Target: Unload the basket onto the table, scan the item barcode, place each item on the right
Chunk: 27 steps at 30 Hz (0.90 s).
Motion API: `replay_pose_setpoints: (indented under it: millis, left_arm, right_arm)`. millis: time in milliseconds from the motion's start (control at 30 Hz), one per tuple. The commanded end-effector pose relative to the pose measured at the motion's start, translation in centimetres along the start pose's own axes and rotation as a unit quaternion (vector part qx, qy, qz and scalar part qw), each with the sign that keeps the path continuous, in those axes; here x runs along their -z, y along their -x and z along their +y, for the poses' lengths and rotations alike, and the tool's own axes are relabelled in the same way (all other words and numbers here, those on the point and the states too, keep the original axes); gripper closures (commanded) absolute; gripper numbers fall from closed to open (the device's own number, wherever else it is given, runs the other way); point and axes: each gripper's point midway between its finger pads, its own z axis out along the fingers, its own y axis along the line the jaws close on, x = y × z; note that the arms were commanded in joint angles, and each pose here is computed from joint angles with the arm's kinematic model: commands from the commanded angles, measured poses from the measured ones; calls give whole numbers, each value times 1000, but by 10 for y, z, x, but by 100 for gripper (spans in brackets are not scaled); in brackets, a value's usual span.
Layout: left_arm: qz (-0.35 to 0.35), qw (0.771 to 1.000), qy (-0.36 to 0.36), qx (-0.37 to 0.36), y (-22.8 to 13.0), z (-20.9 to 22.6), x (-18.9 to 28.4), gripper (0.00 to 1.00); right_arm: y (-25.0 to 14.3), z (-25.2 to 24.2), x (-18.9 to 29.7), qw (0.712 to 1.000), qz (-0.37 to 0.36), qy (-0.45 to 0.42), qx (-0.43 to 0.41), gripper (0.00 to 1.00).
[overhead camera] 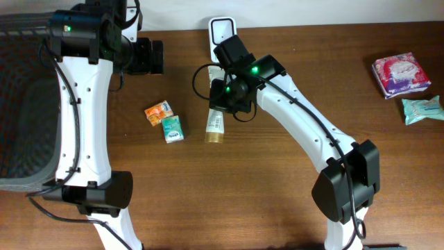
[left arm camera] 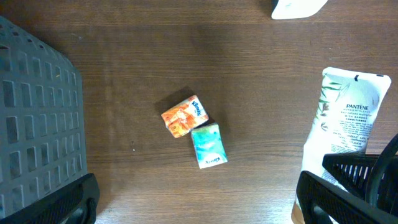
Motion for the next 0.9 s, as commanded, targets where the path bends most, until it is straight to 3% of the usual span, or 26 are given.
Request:
replay_pose_setpoints:
  millis: [0, 533, 733, 867]
  left_arm:
    - [-1, 1000, 4, 4, 1, 3, 0, 1]
    - [-1, 1000, 4, 4, 1, 3, 0, 1]
    - [-1, 1000, 4, 4, 1, 3, 0, 1]
    - [-1, 1000, 4, 4, 1, 3, 0, 1]
  right_arm:
    - [8, 9, 19, 1000, -26, 12, 11, 96]
    - [6, -8, 17, 999, -25, -29, 5, 96]
    - [-6, -53, -7, 992, -1, -126, -6, 96]
    - [-9, -103, -20, 971, -6, -239, -5, 96]
